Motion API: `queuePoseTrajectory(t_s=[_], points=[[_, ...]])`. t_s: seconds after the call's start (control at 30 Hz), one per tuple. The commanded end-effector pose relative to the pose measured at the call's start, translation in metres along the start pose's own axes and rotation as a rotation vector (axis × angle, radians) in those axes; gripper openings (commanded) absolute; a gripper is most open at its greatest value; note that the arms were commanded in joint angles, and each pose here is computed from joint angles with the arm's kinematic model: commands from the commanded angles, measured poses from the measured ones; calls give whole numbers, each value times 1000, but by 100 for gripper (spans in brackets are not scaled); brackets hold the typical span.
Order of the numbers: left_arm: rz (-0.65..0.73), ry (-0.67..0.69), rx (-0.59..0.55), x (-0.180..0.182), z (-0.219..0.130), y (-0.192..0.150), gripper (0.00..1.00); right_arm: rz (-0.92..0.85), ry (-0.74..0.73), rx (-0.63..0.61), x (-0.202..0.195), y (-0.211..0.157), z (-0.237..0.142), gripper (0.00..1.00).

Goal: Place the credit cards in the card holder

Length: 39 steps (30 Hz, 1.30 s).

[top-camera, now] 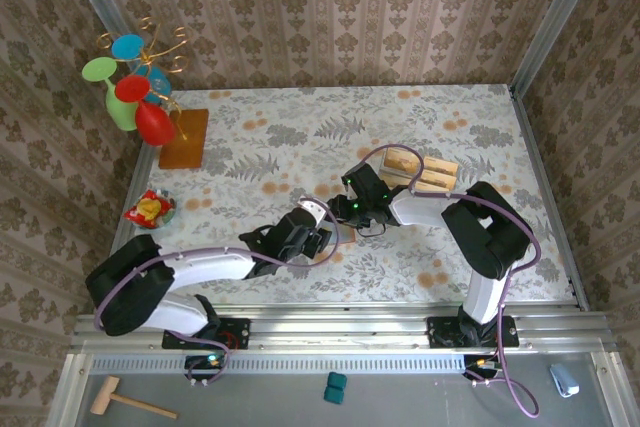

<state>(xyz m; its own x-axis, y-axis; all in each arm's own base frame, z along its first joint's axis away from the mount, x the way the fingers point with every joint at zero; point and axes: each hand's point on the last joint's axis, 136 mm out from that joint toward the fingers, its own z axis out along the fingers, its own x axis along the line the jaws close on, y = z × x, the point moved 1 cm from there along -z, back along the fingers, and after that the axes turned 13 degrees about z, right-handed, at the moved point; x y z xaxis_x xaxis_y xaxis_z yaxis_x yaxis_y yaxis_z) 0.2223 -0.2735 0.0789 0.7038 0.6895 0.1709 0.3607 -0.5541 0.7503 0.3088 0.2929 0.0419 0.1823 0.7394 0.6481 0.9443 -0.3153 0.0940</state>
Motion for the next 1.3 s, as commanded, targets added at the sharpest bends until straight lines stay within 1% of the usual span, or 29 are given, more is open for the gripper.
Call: queuePoseTrajectory(t_s=[0.0,0.33,0.63,0.83,1.1,1.27], points=[[7,-17,-38,-6,3,10,57,10,-6,19,-6,-6,5,47],[5,-10,4,-8,16,-10,56,16,-4,26,-6,-6,7,47],[5,10,32,-5,19,-25,50,18,1,23,-3,-4,5,47],[1,15,43,-5,21,-31,48,10,19,9,6,2,-4,50],[-3,19,50,-5,24,-36,46,2,37,-20,15,13,-18,56],[-6,18,50,-5,24,-38,44,7,37,-26,14,15,-20,57]])
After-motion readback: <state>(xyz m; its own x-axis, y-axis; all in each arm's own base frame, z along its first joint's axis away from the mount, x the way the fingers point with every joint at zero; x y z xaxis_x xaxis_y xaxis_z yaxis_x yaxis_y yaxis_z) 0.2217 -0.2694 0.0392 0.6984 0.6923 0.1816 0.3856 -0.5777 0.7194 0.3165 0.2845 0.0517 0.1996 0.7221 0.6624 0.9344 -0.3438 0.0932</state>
